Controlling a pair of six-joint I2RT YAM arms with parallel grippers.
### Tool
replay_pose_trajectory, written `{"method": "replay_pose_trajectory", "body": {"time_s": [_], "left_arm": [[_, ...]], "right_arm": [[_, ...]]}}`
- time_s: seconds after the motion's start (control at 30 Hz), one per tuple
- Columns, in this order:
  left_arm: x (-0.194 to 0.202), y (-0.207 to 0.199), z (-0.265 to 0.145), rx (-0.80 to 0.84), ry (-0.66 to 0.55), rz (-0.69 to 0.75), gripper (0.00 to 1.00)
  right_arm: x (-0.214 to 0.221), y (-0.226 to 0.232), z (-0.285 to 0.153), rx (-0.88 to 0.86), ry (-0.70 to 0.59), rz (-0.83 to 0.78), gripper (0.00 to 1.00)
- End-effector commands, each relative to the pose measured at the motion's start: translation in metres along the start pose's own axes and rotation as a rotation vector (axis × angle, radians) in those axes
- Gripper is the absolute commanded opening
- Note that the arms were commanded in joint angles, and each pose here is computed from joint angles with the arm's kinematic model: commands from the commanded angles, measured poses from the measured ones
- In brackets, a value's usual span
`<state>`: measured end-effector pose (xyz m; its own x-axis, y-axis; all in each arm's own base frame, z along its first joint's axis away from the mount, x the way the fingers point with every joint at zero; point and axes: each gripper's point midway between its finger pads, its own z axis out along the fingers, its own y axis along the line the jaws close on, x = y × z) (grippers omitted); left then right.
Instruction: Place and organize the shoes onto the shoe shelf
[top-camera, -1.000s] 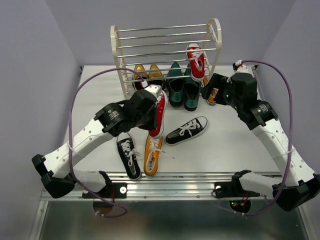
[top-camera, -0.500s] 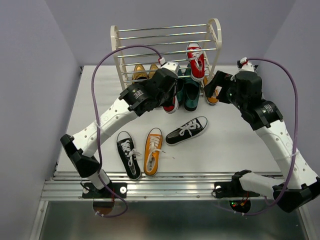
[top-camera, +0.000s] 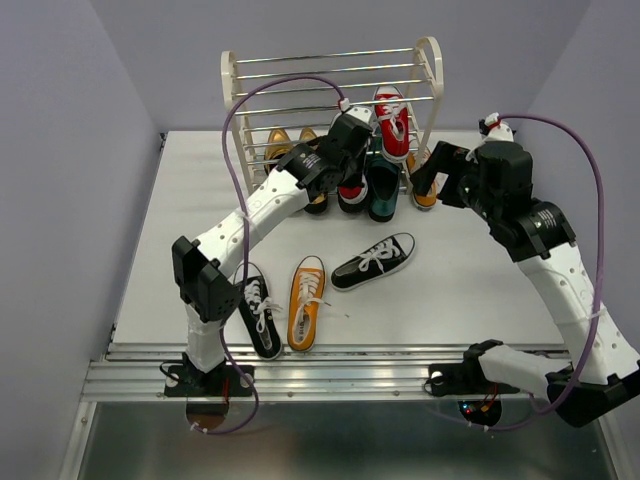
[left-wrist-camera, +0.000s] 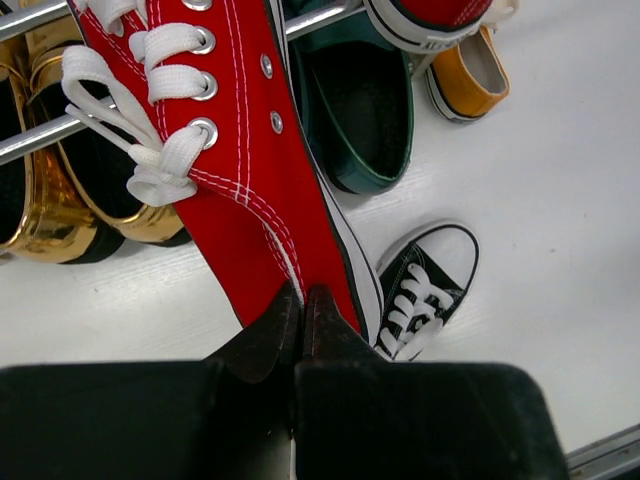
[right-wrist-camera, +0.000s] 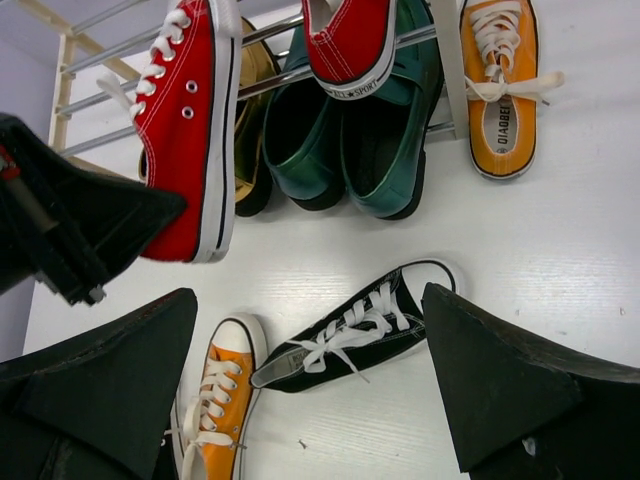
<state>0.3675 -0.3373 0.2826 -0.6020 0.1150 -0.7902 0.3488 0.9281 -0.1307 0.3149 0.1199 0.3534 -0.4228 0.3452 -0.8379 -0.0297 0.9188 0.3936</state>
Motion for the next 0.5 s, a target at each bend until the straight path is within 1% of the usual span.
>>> {"method": "replay_pose_trajectory", "body": {"time_s": [0.0,0.17,0.47], "left_arm": [[-0.080,-0.007,-0.020,0.032,-0.256,-0.033,0.00],[-0.094,-0.005,-0.011,0.008,-0.298,-0.043,0.00],[-0.122,0.003,-0.004,-0.016,-0.391,-0.044,0.00]], "right_arm": [[-0.013,0.005,-0.020,-0.036,-0.030,-0.013,1.00],[-0.011,0.004,-0.025,-0.036,-0.018,-0.026,1.00],[0.011,-0.006,-0.035,-0.017,0.048,-0.021,1.00]]}}
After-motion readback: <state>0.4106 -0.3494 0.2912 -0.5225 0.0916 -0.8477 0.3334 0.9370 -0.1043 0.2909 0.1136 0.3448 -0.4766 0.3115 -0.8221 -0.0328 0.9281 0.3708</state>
